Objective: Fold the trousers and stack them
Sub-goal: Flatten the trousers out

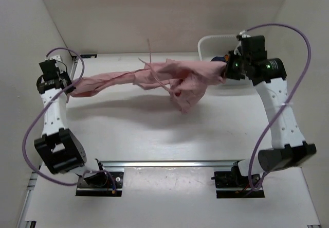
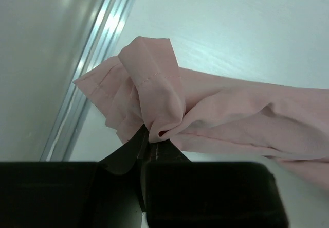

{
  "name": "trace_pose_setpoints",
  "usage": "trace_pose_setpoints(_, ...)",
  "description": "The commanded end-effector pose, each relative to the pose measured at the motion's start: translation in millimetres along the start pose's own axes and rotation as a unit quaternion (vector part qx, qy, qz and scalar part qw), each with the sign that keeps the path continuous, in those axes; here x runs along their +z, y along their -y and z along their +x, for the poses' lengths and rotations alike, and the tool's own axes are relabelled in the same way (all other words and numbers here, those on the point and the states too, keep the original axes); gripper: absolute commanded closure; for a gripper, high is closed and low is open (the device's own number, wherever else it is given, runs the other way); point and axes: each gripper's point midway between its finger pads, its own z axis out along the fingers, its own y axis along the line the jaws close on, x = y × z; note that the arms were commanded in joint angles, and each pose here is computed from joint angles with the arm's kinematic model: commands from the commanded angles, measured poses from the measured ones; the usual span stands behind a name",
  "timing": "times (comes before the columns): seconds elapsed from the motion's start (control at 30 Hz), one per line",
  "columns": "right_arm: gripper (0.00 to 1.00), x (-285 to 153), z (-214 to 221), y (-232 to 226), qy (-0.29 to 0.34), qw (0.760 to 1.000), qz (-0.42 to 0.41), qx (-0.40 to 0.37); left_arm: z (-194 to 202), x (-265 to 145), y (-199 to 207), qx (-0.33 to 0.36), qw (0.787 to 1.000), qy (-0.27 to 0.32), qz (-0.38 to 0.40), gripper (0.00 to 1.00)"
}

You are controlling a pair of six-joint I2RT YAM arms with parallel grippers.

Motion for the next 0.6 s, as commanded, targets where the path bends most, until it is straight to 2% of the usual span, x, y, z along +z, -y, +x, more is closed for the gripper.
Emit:
trace_pose_setpoints(0.0, 1.00, -0.8, 80.9, 28.5, -0.141, 0.989, 0.040, 0.011, 36.5, -28.7, -7.1, -0.001, 0.999, -0.031, -0.011, 0.86)
trace_pose_setpoints(0.13, 1.00, -19.6, 97.6, 68.2, -0.146, 0.983, 0.104, 0.048, 59.8, -33.8, -37.3, -0.031, 0.997, -0.053, -0.042, 0.86)
trace_pose_setpoints(0.27, 1.00, -29.6, 123.8, 118.1, -0.186, 0.957, 0.216, 0.052, 84.4, -29.5, -42.7, -0.039, 0.995, -0.084, -0.048, 0.86)
trace_pose_setpoints(0.33, 1.00, -24.5, 115.3, 129.4, -0.195, 0.950, 0.243, 0.029, 94.8, -24.4, -40.6, -0.039, 0.993, -0.103, -0.043, 0.86)
trace_pose_setpoints(0.37, 1.00, -29.6, 84.1, 126.2, -0.158, 0.956, 0.245, 0.022, 83.3, -25.6, -41.4, -0.039, 0.994, -0.095, -0.043, 0.86)
trace_pose_setpoints(0.4, 1.00, -23.1, 76.3, 127.7, -0.178, 0.951, 0.252, 0.015, 79.3, -26.3, -41.7, -0.039, 0.993, -0.099, -0.043, 0.86)
trace_pose_setpoints(0.43, 1.00, -23.4, 60.5, 120.5, -0.168, 0.955, 0.245, 0.004, 77.2, -21.9, -42.1, -0.039, 0.992, -0.108, -0.043, 0.86)
trace_pose_setpoints(0.47, 1.00, -33.8, 26.9, 108.2, -0.120, 0.965, 0.233, 0.003, 70.5, -22.2, -42.6, -0.039, 0.992, -0.109, -0.043, 0.86)
trace_pose_setpoints(0.57, 0.99, -29.1, 30.3, 94.5, -0.132, 0.966, 0.223, 0.007, 51.2, -27.3, -45.3, -0.039, 0.992, -0.107, -0.047, 0.86)
